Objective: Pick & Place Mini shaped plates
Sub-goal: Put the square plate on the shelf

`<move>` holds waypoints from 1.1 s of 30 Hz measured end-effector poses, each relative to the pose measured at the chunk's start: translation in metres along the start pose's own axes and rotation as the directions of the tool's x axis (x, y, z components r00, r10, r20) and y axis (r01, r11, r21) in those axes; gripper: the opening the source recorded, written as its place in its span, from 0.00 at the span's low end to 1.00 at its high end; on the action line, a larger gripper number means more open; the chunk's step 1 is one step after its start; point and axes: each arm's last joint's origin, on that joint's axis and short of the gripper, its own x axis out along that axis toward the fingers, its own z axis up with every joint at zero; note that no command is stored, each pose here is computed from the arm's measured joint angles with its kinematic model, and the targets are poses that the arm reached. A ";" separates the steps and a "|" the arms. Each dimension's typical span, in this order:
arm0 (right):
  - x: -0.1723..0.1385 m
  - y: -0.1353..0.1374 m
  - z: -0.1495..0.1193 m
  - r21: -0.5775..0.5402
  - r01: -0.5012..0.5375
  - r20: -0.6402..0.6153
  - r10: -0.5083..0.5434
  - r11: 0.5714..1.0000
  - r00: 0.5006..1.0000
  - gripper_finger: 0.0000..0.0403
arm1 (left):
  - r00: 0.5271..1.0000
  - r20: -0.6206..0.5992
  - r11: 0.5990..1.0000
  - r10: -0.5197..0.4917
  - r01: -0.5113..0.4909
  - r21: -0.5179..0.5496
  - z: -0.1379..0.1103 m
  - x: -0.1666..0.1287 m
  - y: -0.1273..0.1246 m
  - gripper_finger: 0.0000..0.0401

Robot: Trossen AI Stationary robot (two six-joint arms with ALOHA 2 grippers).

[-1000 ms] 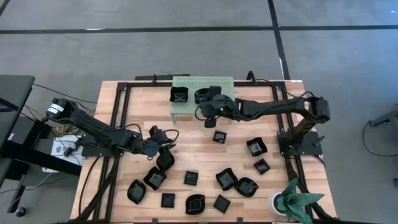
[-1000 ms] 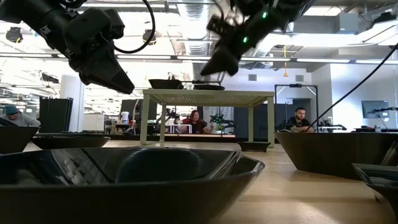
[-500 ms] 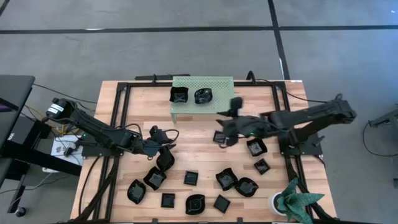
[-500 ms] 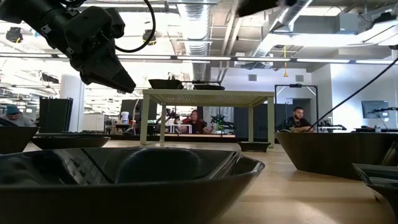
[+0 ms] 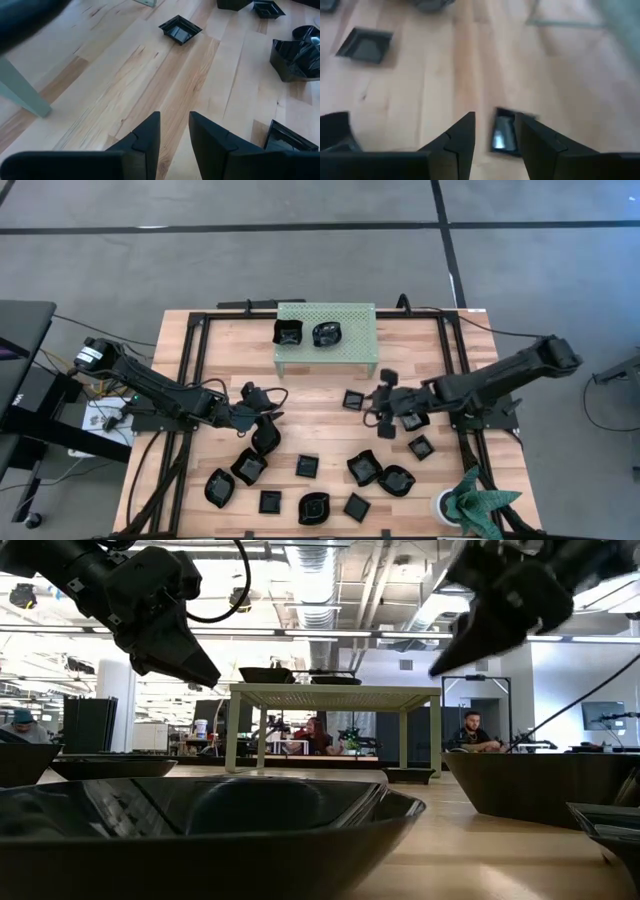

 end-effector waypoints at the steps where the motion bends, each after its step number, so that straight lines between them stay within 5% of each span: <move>1: 0.006 0.003 -0.004 0.003 -0.017 -0.016 0.017 1.000 1.000 0.33 | 1.000 0.002 1.000 -0.001 0.001 -0.002 0.000 0.000 0.000 0.26; 10: 0.056 0.016 -0.027 -0.025 -0.009 -0.137 0.006 1.000 0.990 0.32 | 1.000 0.015 1.000 -0.009 0.009 -0.011 0.002 0.000 -0.001 0.26; 24: 0.097 0.000 -0.031 -0.081 0.057 -0.261 -0.076 0.995 0.962 0.32 | 1.000 0.020 1.000 -0.012 0.013 -0.015 0.002 0.000 -0.001 0.26; 33: 0.101 -0.005 -0.023 -0.097 0.063 -0.277 -0.088 0.993 0.957 0.07 | 1.000 0.020 1.000 -0.013 0.013 -0.015 0.002 0.000 -0.001 0.26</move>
